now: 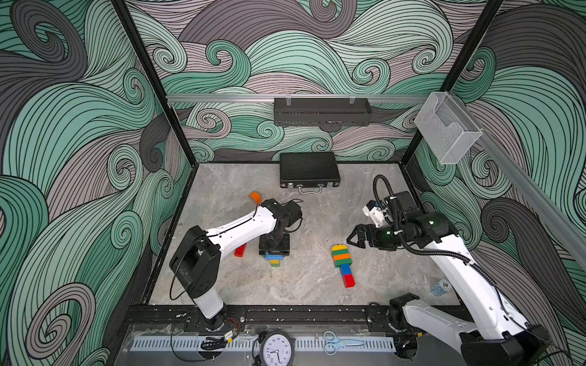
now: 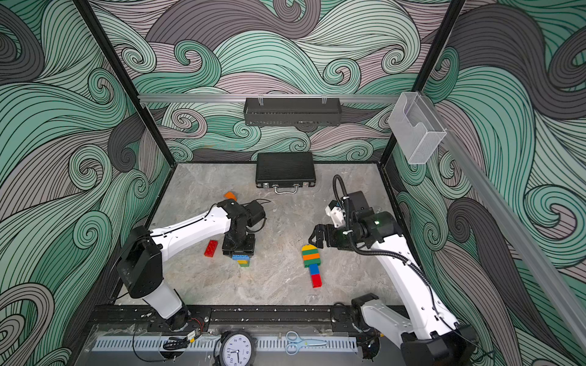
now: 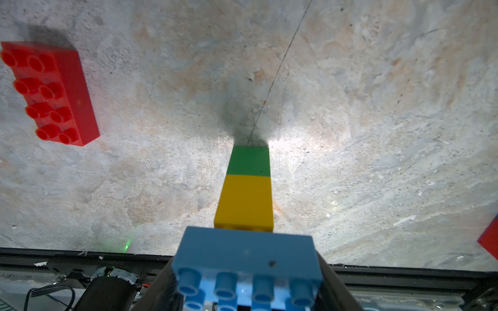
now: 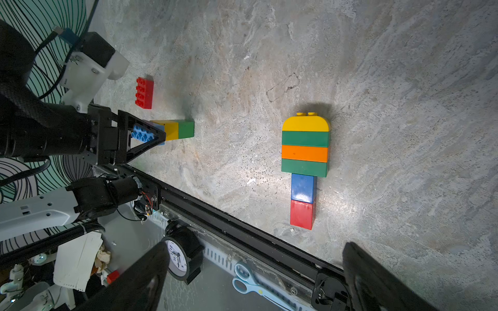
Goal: Assemble an ice cream with lego
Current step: Assemble the lego brick with the lego brick.
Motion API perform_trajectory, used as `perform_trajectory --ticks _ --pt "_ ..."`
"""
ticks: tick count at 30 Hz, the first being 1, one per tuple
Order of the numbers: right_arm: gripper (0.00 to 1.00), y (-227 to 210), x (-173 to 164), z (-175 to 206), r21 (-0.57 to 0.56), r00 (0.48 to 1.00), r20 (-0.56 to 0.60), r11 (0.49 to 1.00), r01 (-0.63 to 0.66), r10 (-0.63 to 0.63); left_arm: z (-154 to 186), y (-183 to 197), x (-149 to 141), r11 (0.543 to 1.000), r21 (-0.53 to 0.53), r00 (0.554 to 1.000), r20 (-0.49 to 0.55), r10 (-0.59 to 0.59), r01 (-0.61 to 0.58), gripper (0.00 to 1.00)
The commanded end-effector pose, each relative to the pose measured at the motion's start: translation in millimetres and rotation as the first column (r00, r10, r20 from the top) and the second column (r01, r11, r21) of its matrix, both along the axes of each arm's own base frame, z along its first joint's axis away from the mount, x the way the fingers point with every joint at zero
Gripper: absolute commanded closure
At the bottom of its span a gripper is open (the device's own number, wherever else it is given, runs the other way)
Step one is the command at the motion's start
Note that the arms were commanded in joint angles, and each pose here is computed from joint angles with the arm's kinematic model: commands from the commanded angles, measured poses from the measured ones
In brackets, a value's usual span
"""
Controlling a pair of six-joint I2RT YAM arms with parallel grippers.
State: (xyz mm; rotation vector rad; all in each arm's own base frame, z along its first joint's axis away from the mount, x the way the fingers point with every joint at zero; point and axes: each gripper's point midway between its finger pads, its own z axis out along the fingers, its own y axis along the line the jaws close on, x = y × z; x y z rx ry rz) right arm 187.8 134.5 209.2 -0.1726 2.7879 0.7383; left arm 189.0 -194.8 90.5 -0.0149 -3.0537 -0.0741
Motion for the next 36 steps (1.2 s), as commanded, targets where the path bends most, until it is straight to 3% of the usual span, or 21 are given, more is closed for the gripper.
perform_trajectory --ticks 1,4,9,15,24,32,36 --pt "0.01 -2.7 -1.9 2.8 -0.006 1.0 0.007 1.0 0.009 -0.009 -35.1 15.6 -18.0 0.995 0.101 0.997 -0.075 -0.013 0.021 1.0" --pt "0.01 -3.4 -2.6 2.2 -0.006 1.0 0.008 1.0 0.014 -0.014 -40.5 16.6 -19.5 0.995 0.099 0.997 -0.076 -0.024 0.031 1.0" --pt "0.01 -3.3 -3.6 1.7 -0.004 1.0 0.005 1.0 0.016 -0.016 -45.9 24.7 -16.9 0.981 0.189 0.994 -0.108 -0.031 0.051 1.0" --pt "0.01 -2.8 -1.9 4.9 -0.001 1.0 0.011 1.0 0.018 -0.018 -65.2 11.4 -21.3 0.989 0.145 0.98 -0.197 0.001 0.028 1.0" --pt "0.01 -4.4 -5.5 2.0 -0.006 1.0 0.004 1.0 0.02 -0.02 -69.5 10.0 -29.2 0.993 0.117 0.978 -0.207 0.033 -0.009 1.0" --pt "0.01 -3.3 -2.8 4.4 -0.004 1.0 0.014 1.0 0.014 -0.014 -41.2 6.7 -5.6 0.992 0.128 0.995 -0.098 0.016 -0.004 1.0" --pt "0.01 -3.2 -2.7 4.6 -0.004 1.0 0.016 1.0 0.011 -0.011 -34.5 1.3 0.5 0.994 0.105 0.997 -0.075 0.015 -0.008 0.91"
